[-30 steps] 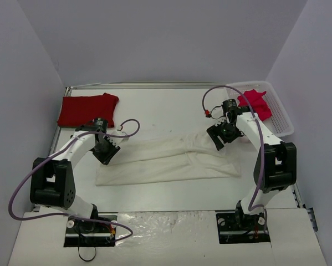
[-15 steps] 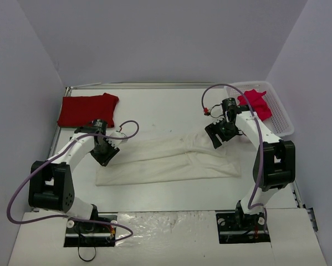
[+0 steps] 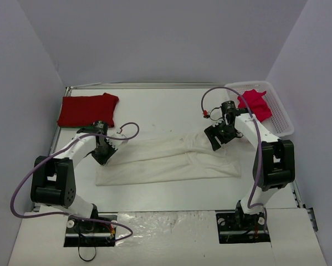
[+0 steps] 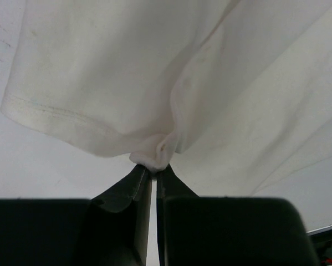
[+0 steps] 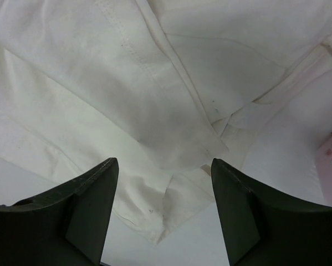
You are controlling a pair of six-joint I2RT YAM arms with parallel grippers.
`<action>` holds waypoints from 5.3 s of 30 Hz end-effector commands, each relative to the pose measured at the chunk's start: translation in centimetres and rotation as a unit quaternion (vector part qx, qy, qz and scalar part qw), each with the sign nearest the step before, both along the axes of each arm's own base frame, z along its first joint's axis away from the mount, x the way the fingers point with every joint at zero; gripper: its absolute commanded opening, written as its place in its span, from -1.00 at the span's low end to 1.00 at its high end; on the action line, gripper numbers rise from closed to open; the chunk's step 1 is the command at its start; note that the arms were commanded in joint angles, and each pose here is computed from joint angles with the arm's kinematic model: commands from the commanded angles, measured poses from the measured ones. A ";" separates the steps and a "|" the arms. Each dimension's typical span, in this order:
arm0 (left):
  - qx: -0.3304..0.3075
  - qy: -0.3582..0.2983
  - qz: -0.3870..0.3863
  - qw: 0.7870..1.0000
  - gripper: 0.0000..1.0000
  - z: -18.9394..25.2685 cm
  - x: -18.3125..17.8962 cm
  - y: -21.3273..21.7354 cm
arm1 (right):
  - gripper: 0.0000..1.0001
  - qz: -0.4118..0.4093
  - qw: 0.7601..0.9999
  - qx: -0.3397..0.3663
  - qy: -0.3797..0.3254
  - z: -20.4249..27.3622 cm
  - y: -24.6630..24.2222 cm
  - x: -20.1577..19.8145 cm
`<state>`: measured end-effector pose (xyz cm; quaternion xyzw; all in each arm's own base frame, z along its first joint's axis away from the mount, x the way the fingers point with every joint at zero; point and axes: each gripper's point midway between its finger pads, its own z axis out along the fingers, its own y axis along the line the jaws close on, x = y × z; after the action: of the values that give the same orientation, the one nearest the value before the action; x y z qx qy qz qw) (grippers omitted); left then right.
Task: Fold and stack the t-shirts
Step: Fold the other side of the tshirt into a rectangle
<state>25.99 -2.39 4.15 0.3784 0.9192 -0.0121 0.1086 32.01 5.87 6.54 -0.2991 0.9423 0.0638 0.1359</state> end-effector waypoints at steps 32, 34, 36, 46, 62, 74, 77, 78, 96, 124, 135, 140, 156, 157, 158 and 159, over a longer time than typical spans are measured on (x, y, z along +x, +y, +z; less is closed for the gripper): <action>0.079 -0.035 -0.091 0.992 -0.79 -0.5 -3.4 3.2 | 0.40 -0.005 0.999 0.029 0.027 -0.8 1.0 -1.1; 0.079 -0.043 -0.080 0.993 -0.79 -0.2 -2.9 3.3 | 0.41 -0.001 0.999 0.043 0.017 0.0 1.6 -0.6; 0.073 -0.057 -0.065 0.994 -0.78 0.6 -2.2 3.3 | 0.41 -0.004 0.999 0.044 0.001 0.8 1.7 0.5; -0.053 -0.063 0.074 0.994 -0.60 5.0 1.4 1.5 | 0.39 -0.032 0.999 0.015 -0.035 1.0 1.0 7.8; -0.069 -0.034 0.092 0.993 -0.58 3.5 1.2 1.0 | 0.09 -0.035 0.999 -0.021 -0.022 -2.0 -0.4 10.6; -0.083 -0.029 0.094 0.992 -0.58 3.2 1.4 0.5 | -1.00 -0.031 0.999 -0.017 -0.029 -0.9 -0.5 9.8; -0.081 -0.031 0.097 0.992 -0.58 3.3 1.4 0.6 | -1.00 -0.034 0.999 -0.006 -0.035 0.1 -0.2 9.0; -0.081 -0.033 0.097 0.991 -0.58 3.3 1.3 0.6 | -1.00 -0.033 0.999 -0.005 -0.038 0.4 -0.1 8.7; -0.088 -0.029 0.093 0.991 -0.51 3.2 1.2 0.4 | 0.25 -0.036 0.999 -0.019 -0.035 1.1 -0.5 5.7; -0.088 -0.043 0.115 0.989 -0.50 3.2 1.5 1.4 | -0.12 0.085 0.990 0.096 0.064 -2.9 8.4 4.5; -0.087 -0.033 0.116 0.989 -0.50 2.5 1.5 1.4 | -1.00 0.094 0.990 0.097 0.047 -1.6 8.6 4.1; -0.089 -0.033 0.114 0.989 -0.50 2.6 1.5 1.3 | -1.00 0.089 0.991 0.096 0.037 -0.5 8.5 3.8; -0.095 -0.050 0.109 0.988 -0.50 3.4 1.5 1.1 | -1.00 0.129 0.987 0.067 0.064 1.5 9.0 -4.2; -0.095 -0.052 0.110 0.988 -0.50 3.4 1.5 1.2 | -1.00 0.132 0.987 0.065 0.067 1.4 9.0 -4.7; -0.095 -0.052 0.109 0.988 -0.50 3.5 1.5 1.2 | -1.00 0.138 0.986 0.063 0.075 1.1 9.1 -5.6; -0.095 -0.054 0.110 0.988 -0.50 3.5 1.6 1.2 | -1.00 0.138 0.985 0.060 0.079 0.9 9.1 -5.9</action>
<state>27.65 -1.15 6.77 0.2644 0.9456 -0.0663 0.1778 28.61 15.66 6.87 -0.4127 0.8898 0.1694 0.0962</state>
